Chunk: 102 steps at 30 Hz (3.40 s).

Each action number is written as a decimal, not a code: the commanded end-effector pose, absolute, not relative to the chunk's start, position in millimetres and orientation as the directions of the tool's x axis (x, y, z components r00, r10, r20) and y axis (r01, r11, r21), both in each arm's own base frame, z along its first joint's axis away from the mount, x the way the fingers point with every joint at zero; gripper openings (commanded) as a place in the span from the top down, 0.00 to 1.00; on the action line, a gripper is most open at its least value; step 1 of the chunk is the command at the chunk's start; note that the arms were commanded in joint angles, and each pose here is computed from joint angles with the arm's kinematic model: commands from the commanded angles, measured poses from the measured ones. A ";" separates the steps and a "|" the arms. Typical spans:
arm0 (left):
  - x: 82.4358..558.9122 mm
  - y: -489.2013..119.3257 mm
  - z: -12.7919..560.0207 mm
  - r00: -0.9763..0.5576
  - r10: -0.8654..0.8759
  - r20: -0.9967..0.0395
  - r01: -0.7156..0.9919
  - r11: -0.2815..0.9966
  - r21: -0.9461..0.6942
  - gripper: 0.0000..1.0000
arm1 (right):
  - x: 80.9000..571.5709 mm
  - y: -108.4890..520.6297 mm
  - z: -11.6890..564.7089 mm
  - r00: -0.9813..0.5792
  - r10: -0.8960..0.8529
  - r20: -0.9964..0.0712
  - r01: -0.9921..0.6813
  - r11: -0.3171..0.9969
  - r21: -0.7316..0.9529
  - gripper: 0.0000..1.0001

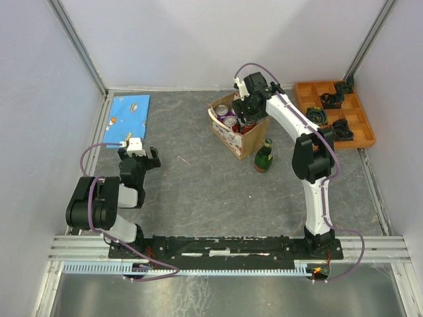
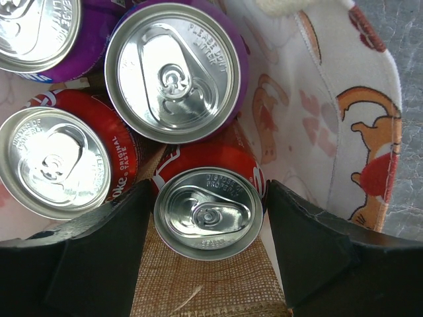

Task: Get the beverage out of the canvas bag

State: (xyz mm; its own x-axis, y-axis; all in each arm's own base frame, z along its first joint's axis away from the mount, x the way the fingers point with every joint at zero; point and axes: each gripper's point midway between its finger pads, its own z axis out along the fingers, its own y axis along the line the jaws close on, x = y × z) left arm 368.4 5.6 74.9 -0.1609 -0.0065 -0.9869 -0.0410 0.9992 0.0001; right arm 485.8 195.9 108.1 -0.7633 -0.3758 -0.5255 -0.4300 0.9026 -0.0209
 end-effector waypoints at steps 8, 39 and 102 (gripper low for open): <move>377.0 5.7 90.8 -0.107 -0.016 -0.994 -0.041 0.999 -0.012 0.01 | 483.6 191.6 80.9 -0.771 -0.447 -0.454 -0.445 0.888 -0.119 0.25; 377.0 5.7 90.8 -0.107 -0.017 -0.994 -0.041 0.999 -0.012 0.01 | 500.3 192.6 192.5 -0.609 -0.402 -0.684 -0.387 0.903 -0.186 1.00; 377.0 6.0 90.9 -0.107 -0.017 -0.994 -0.042 0.999 -0.012 0.01 | 316.1 261.0 116.9 -0.617 -0.572 -0.541 -0.602 0.786 -0.144 1.00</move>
